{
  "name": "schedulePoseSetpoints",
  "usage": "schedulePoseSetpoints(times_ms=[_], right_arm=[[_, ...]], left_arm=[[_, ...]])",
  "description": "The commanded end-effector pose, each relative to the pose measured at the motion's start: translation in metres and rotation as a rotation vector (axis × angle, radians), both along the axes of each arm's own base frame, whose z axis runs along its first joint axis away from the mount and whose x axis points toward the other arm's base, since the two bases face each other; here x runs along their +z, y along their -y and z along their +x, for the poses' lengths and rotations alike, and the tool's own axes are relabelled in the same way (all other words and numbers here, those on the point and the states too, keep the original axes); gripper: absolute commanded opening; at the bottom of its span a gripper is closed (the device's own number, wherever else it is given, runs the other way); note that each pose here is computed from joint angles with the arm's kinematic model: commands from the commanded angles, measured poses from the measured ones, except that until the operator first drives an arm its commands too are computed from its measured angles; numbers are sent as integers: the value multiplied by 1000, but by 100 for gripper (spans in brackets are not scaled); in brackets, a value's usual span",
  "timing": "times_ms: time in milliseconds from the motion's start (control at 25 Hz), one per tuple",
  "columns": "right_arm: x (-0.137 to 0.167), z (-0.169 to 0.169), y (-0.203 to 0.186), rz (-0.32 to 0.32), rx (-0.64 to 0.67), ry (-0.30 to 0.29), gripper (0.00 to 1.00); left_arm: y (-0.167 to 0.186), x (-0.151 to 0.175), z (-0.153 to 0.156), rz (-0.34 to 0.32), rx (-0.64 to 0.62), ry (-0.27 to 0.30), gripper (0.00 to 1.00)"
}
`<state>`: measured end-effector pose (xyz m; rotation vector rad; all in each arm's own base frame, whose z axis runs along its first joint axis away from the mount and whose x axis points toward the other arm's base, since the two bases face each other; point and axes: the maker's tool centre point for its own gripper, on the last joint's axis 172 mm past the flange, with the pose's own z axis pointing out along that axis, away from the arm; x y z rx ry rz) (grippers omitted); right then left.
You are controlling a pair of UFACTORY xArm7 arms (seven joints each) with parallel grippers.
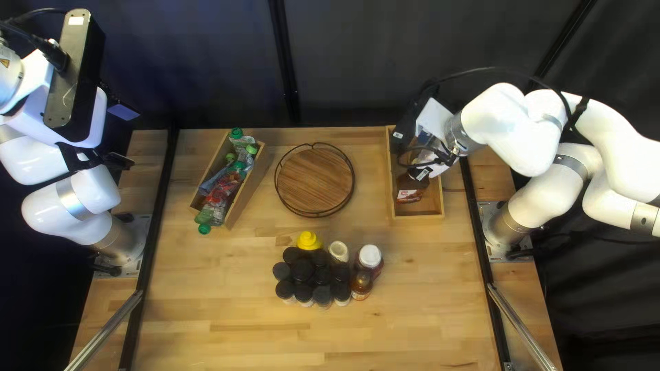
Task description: Separate condiments, baby food and spices and place it in 3 different racks/containers
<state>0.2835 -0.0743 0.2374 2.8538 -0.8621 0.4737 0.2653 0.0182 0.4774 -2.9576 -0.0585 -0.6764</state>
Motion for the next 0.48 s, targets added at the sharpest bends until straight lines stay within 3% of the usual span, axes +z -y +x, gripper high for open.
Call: schedulePoseSetpoints(times_ms=[40,480], right_arm=[[-15,-9,-4,12,-17,5,0],[-33,-33,-15,27,-46,14,0]], left_arm=[[0,0,0,0,0,0,100],[0,0,0,0,0,0,100]])
